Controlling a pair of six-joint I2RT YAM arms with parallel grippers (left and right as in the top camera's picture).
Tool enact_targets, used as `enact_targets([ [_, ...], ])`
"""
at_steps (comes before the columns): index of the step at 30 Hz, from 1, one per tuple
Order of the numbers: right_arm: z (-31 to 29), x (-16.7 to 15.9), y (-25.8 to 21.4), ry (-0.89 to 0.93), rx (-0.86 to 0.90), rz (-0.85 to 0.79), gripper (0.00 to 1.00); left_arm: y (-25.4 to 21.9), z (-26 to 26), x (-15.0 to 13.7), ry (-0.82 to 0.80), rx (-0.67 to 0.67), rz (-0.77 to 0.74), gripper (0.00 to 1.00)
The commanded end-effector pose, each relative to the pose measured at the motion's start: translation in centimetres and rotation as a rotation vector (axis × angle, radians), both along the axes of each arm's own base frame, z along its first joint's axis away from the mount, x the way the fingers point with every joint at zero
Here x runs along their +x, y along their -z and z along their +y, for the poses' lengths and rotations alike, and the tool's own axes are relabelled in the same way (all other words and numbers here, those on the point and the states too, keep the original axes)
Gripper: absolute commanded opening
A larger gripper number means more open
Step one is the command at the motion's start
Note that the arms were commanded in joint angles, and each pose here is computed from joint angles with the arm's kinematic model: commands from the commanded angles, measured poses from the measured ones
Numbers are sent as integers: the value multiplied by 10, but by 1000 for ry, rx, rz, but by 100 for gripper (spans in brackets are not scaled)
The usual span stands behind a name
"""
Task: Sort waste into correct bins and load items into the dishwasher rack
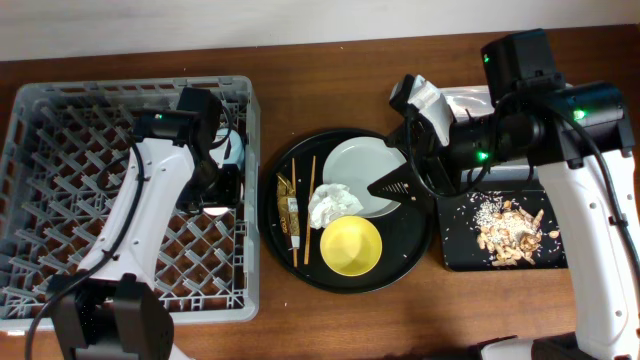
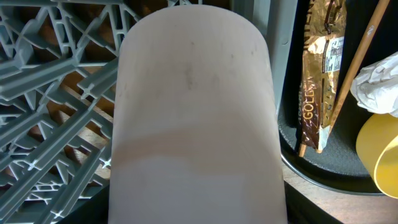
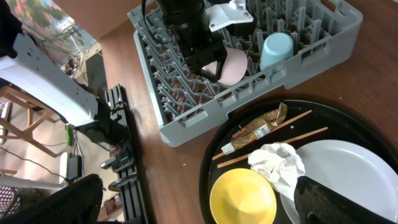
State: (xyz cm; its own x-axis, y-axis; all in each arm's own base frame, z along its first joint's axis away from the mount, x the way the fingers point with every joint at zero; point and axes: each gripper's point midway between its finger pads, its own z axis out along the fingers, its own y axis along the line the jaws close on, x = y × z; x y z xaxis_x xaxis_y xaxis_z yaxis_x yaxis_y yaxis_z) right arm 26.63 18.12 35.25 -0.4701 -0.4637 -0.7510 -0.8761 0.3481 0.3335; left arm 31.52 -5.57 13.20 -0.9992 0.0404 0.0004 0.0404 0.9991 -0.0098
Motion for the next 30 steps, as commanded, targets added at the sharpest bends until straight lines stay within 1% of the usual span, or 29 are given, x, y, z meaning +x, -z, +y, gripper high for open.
enact_targets([
  [1, 1, -4, -8, -11, 3, -38, 98, 3, 4, -1, -16, 18, 5, 60],
  [2, 1, -4, -8, -11, 3, -38, 98, 3, 4, -1, -16, 19, 5, 66],
  [8, 1, -4, -8, -11, 3, -38, 99, 2, 4, -2, -16, 20, 11, 71],
  [10, 1, -4, -8, -11, 3, -38, 99, 2, 5, -4, -15, 21, 17, 76],
  [12, 1, -4, -8, -11, 3, -38, 99, 2, 5, -3, -15, 21, 16, 79],
  [17, 1, -4, -8, -11, 3, -38, 99, -3, 4, 3, -18, 15, -9, 79],
  [19, 1, -4, -8, -11, 3, -38, 99, -15, 8, 10, -59, 6, -45, 79],
  [22, 1, -4, -8, -11, 3, -38, 99, -37, 22, 21, -106, -1, -122, 79],
  [24, 1, -4, -8, -11, 3, -38, 99, -56, 41, 26, -163, -5, -184, 79],
  [27, 1, -4, -8, -11, 3, -38, 99, -81, 91, 23, -286, 65, -265, 79],
  [28, 1, -4, -8, -11, 3, -38, 99, -85, 105, 20, -317, 90, -278, 82],
  [29, 1, -4, -8, -11, 3, -38, 99, -91, 123, 15, -369, 111, -295, 100],
  [30, 1, -4, -8, -11, 3, -38, 99, -94, 136, 11, -410, 113, -304, 100],
])
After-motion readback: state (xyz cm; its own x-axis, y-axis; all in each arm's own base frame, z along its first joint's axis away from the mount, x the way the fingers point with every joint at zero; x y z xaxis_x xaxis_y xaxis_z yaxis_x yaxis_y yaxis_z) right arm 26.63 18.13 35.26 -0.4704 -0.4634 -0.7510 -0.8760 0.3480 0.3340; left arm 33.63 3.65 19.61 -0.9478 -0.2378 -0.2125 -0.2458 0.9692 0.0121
